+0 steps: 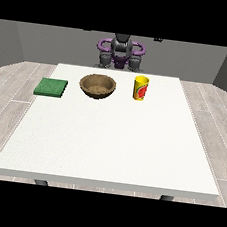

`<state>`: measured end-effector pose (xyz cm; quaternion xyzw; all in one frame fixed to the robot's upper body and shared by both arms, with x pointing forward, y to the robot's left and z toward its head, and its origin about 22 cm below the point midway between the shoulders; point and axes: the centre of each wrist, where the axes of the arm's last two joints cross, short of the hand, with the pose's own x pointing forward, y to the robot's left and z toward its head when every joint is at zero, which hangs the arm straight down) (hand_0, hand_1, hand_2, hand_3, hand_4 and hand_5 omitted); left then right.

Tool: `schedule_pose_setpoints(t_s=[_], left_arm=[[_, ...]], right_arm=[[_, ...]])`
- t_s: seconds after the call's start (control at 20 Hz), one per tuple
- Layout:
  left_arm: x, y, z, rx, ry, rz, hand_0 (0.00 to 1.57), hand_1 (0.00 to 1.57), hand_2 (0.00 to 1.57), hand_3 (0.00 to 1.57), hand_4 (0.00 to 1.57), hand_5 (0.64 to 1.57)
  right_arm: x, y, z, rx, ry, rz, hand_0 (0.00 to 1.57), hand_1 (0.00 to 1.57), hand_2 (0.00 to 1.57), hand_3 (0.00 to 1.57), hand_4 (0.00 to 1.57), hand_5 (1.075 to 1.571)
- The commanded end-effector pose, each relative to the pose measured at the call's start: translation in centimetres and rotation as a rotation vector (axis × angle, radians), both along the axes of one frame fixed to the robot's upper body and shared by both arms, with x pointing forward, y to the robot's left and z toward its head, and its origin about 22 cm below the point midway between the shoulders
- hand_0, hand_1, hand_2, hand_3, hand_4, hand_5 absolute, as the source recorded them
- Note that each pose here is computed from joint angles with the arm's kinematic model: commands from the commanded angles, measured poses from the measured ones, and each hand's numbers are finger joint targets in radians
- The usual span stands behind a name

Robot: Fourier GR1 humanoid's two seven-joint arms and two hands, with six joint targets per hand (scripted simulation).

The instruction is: Pick the cup and pour the ball into the bowl, then pick the bowl and place it on the pad

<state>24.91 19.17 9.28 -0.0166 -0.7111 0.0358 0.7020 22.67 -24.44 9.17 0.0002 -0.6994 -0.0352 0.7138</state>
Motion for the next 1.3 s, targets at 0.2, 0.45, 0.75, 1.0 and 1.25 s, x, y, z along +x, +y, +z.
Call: schedule_pose_setpoints(t_s=[0.2, 0.45, 0.75, 1.0, 1.25], left_arm=[[2.6, 1.3, -1.3, 0.066, -0.259, 0.009, 0.00, 0.00, 0.00, 0.00, 0.55, 1.513], [3.5, 4.1, -5.0, 0.111, -0.321, 0.065, 0.00, 0.00, 0.00, 0.00, 0.53, 1.491], [4.8, 3.7, -8.9, 0.125, -0.282, 0.013, 0.00, 0.00, 0.00, 0.00, 0.19, 1.472], [6.2, 3.8, -11.3, 0.143, -0.179, -0.016, 0.00, 0.00, 0.00, 0.00, 0.02, 1.441], [6.8, 5.3, -14.3, 0.116, -0.236, 0.037, 0.00, 0.00, 0.00, 0.00, 0.20, 1.429]], right_arm=[[2.3, -0.3, 0.0, 0.010, -0.246, 0.021, 0.00, 0.00, 0.00, 0.00, 0.71, 1.542], [1.5, -2.0, -1.8, 0.017, -0.312, 0.044, 0.00, 0.00, 0.00, 0.00, 0.69, 1.551], [3.7, -5.3, -0.9, 0.006, -0.340, 0.034, 0.00, 0.00, 0.00, 0.00, 0.68, 1.559], [4.1, -7.2, -2.5, 0.006, -0.221, 0.012, 0.00, 0.00, 0.00, 0.00, 0.66, 1.560], [3.8, -6.5, -3.0, -0.011, -0.299, 0.065, 0.00, 0.00, 0.00, 0.00, 0.67, 1.562]])
